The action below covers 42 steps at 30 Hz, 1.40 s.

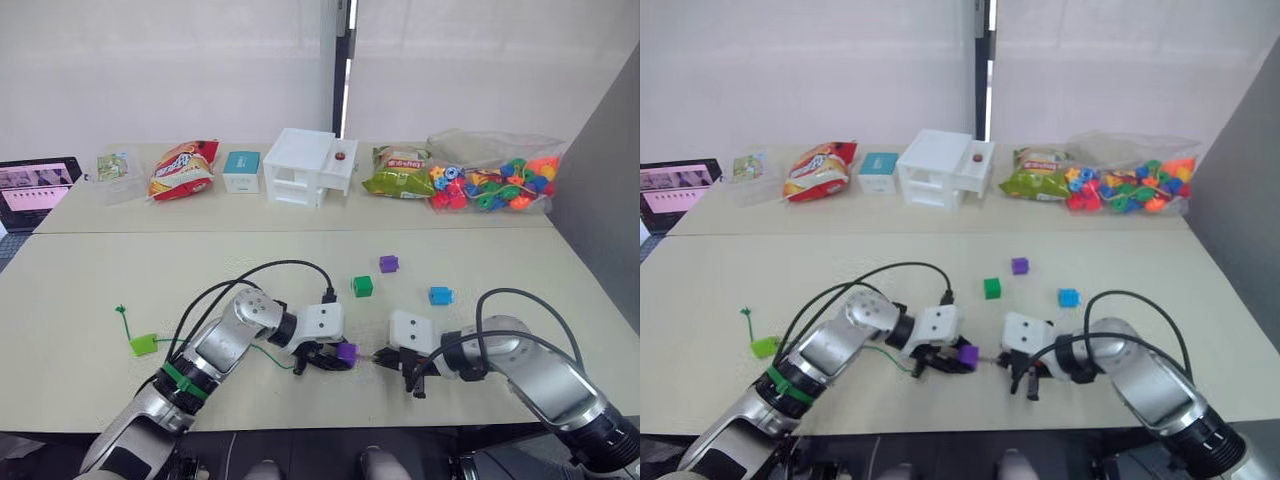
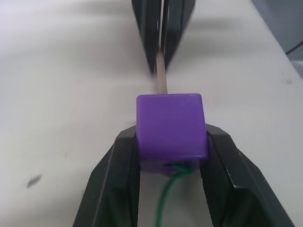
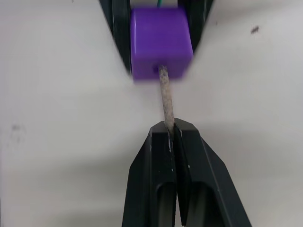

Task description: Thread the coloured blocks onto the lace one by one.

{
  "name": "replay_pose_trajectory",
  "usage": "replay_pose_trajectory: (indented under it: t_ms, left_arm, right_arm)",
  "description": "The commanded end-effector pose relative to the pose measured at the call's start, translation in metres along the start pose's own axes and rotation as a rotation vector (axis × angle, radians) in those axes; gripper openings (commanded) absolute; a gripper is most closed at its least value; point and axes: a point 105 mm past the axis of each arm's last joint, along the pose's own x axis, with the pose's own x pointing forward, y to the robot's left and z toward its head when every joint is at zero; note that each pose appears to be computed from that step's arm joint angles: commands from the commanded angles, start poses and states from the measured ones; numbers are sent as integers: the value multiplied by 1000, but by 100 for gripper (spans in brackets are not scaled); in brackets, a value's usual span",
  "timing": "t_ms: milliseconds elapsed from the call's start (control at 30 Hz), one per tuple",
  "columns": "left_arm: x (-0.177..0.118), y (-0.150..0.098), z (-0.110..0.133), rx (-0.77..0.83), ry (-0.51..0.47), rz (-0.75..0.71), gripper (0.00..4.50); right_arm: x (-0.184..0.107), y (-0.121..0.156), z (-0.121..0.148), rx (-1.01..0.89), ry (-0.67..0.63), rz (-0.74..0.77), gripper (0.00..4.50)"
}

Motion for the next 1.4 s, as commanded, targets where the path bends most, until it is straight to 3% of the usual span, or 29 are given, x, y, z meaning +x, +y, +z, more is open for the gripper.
replay_pose_trajectory:
  t_ms: [33, 233, 367, 500, 600, 733, 900, 967, 1133, 1300, 1400]
  left_arm:
    - [-28, 5, 1, -34, -8, 61, 120]
    - [-69, -5, -14, -119, 12, 114, 120]
    - [-118, -17, -60, -196, 130, 176, 120]
    - [-157, -23, -90, -243, 213, 240, 120]
    - [-195, -32, -121, -259, 332, 306, 120]
    - [-214, -39, -135, -248, 374, 326, 120]
    - [-213, -34, -128, -228, 317, 357, 120]
    - [-210, -28, -114, -249, 249, 361, 226]
    - [-203, -17, -74, -242, 137, 348, 388]
    - [-173, -12, -35, -195, 33, 274, 388]
    - [-135, -12, -14, -182, -52, 210, 388]
  right_arm:
    - [-19, -7, 4, -34, 4, -34, 0]
    - [-32, -3, -8, 30, 34, -46, 0]
    - [-32, 1, -9, 56, 25, -68, 0]
    - [-29, 5, -9, 62, 19, -64, 0]
    - [-25, 7, -6, 61, 10, -56, 0]
    - [-22, 6, -4, 54, 3, -51, 0]
    - [-19, 3, -1, 43, -4, -51, 0]
    - [-17, 2, 2, 39, -14, -49, 0]
    - [-12, 3, 9, 31, -39, -31, 0]
    - [-4, 4, 17, 20, -59, -9, 0]
    - [4, 3, 23, 2, -66, 1, 0]
